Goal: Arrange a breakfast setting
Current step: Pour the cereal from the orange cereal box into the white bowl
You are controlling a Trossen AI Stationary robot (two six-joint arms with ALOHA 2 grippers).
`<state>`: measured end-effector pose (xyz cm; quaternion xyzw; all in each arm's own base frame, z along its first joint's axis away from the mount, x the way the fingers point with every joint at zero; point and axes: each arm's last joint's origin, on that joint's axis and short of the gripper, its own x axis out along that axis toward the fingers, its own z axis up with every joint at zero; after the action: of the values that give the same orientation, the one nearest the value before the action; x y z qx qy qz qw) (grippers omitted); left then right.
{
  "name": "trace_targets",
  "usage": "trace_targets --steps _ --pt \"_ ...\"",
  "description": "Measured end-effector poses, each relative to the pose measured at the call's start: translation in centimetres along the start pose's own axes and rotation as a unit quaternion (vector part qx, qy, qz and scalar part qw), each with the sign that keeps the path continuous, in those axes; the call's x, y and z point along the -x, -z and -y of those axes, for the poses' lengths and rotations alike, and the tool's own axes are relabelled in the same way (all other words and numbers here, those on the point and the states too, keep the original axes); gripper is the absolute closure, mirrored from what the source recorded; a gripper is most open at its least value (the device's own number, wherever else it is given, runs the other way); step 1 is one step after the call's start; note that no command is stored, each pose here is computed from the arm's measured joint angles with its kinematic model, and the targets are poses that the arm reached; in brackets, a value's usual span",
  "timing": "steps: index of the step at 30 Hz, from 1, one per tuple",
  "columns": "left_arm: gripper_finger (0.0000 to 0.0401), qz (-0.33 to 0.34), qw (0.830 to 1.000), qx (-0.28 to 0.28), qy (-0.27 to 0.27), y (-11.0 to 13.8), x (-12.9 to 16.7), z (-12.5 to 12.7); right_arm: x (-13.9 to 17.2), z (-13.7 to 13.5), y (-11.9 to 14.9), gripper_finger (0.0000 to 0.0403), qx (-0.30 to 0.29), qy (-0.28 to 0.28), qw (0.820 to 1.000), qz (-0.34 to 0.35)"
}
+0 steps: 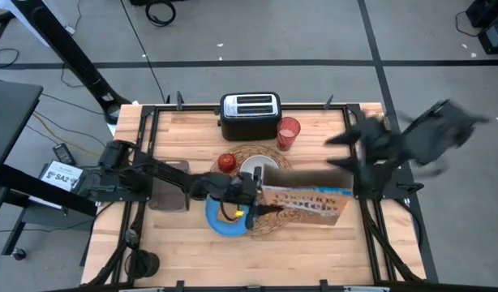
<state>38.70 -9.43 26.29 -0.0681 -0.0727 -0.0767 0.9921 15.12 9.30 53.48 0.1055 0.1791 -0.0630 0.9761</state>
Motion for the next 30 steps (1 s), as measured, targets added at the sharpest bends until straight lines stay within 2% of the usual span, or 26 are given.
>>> trace_targets --steps 4,8,14,17,21,30 --pt "0.0193 0.055 0.998 -0.010 -0.013 -4.3 1.1 0.2 4.3 3.0 -1.2 0.0147 -0.007 0.004 0.997 0.079" --pt "0.0193 0.101 0.994 -0.018 -0.040 -8.4 2.9 0.1 7.2 5.8 -1.4 0.0121 -0.006 -0.001 0.994 0.110" --pt "0.0193 0.142 0.983 -0.033 -0.110 -13.3 6.1 0.0 8.0 7.4 -0.5 0.0073 0.052 0.013 0.993 0.110" --pt "0.0193 0.138 0.982 -0.034 -0.128 -14.2 6.9 -0.1 7.2 7.2 0.5 0.0054 0.088 0.013 0.992 0.089" --pt "0.0193 0.128 0.982 -0.036 -0.132 -14.6 7.3 -0.1 5.4 6.3 1.8 0.0047 0.097 0.000 0.992 0.077" --pt "0.0193 0.115 0.986 -0.044 -0.112 -14.1 7.2 0.6 -0.3 3.3 2.0 0.0046 0.094 -0.042 0.984 0.148"
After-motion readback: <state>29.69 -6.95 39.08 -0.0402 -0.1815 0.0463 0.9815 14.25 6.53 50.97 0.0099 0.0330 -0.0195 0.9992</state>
